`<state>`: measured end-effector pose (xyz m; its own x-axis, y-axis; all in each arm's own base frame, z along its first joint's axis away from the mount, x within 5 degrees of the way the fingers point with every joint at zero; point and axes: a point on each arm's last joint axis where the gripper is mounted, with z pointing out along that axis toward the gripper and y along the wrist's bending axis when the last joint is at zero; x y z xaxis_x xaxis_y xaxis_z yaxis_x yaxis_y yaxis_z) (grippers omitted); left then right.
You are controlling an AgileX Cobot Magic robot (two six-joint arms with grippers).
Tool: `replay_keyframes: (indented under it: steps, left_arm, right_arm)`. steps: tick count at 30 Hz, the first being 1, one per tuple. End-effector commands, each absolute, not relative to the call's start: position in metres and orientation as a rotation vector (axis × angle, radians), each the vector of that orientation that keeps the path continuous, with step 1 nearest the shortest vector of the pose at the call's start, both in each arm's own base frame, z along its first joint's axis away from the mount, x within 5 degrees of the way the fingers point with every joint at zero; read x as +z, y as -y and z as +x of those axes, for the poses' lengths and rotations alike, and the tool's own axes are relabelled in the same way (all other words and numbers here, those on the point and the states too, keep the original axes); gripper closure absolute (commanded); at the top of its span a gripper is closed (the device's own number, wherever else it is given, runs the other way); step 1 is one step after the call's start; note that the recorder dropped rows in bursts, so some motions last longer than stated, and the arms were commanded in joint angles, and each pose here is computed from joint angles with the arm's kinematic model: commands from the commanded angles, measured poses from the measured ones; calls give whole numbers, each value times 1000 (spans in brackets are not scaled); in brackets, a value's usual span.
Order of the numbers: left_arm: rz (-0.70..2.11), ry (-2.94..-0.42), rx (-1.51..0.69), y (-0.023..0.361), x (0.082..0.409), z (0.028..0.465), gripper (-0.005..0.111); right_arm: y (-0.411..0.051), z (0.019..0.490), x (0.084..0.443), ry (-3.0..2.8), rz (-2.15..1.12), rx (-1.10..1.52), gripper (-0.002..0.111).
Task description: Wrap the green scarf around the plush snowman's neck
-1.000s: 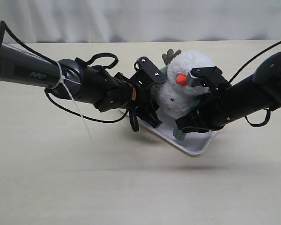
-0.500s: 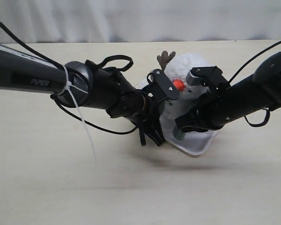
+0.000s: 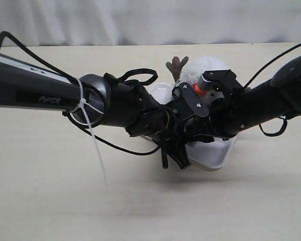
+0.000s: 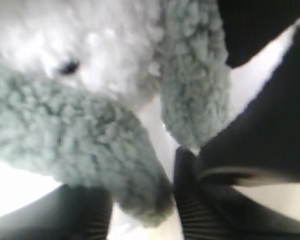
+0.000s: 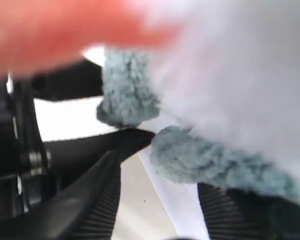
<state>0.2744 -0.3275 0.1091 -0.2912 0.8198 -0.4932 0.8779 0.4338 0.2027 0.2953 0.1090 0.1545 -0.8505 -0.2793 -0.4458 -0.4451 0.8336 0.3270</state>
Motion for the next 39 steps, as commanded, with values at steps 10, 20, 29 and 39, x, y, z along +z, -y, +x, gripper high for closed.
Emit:
replay_keyframes:
  steps: [10,20,29,39]
  left_arm:
    - [1660,-2085,-195,348,108,238,65]
    - [1519,-2233,-182,320,120,265,65]
    - [1386,-2212,-196,295,183,278,65]
    - [1203,-2005,-282,260,258,245,103]
  right_arm:
    - [-115,296,152,-2616,-513,711,61]
    - [-104,293,148,-2726,-443,564,62]
    - [-91,281,200,-2633,-407,416,70]
    - [-77,236,283,-2414,-399,365,104]
